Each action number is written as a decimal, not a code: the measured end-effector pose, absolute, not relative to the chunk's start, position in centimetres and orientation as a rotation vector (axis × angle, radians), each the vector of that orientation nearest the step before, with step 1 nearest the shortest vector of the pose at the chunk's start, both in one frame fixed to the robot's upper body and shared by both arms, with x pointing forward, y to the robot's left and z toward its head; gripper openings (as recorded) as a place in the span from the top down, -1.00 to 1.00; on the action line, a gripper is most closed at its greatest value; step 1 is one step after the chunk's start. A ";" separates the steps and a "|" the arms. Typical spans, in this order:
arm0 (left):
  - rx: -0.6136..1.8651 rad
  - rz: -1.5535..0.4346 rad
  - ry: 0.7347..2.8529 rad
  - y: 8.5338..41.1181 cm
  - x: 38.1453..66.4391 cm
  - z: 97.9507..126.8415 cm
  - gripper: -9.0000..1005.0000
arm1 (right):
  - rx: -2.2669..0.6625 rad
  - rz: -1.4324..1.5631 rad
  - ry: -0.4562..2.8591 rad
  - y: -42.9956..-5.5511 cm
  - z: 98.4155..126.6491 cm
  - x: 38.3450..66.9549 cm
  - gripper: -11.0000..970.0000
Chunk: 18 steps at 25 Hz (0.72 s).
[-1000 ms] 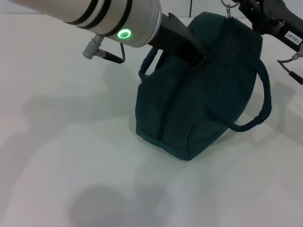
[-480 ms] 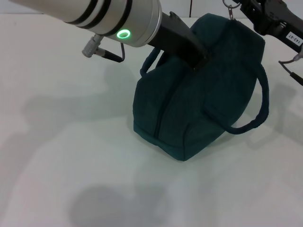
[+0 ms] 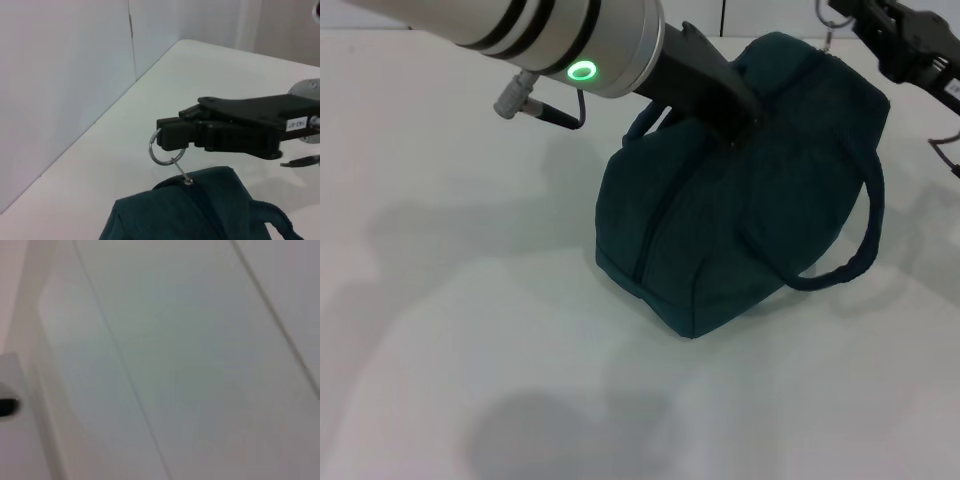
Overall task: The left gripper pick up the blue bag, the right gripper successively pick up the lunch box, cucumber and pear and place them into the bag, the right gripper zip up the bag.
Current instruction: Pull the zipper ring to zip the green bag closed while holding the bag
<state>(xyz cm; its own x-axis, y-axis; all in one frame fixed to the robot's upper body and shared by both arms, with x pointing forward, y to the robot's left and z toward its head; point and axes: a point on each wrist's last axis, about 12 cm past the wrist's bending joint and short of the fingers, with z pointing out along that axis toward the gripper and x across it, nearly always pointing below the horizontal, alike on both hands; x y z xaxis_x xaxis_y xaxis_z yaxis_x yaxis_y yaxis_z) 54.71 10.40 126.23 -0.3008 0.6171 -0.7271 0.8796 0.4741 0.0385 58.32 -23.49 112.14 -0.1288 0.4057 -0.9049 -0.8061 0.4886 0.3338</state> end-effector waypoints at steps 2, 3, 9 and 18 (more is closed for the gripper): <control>1.231 -0.485 2.020 10.5 54.7 126.6 0.90 | -0.353 1.063 1.358 -24.1 111.6 58.2 0.66; 1.228 -0.485 2.014 10.5 54.6 126.7 0.90 | -0.330 1.053 1.375 -24.5 111.3 58.2 0.66; 1.197 -0.487 1.975 11.2 54.2 127.7 0.90 | -0.187 1.012 1.463 -26.3 109.3 57.7 0.66; 1.184 -0.493 1.953 11.6 54.2 128.0 0.90 | -0.122 0.978 1.562 -26.7 107.6 57.5 0.65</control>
<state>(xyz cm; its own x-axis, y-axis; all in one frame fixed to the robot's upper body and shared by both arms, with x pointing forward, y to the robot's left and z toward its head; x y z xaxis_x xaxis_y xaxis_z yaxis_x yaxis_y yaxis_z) 54.24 11.59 128.02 -0.2586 0.5647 -0.7837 0.8692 0.4900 0.0662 57.48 -26.74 107.63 -0.2666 0.4384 -0.8583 -0.5805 0.6379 0.5061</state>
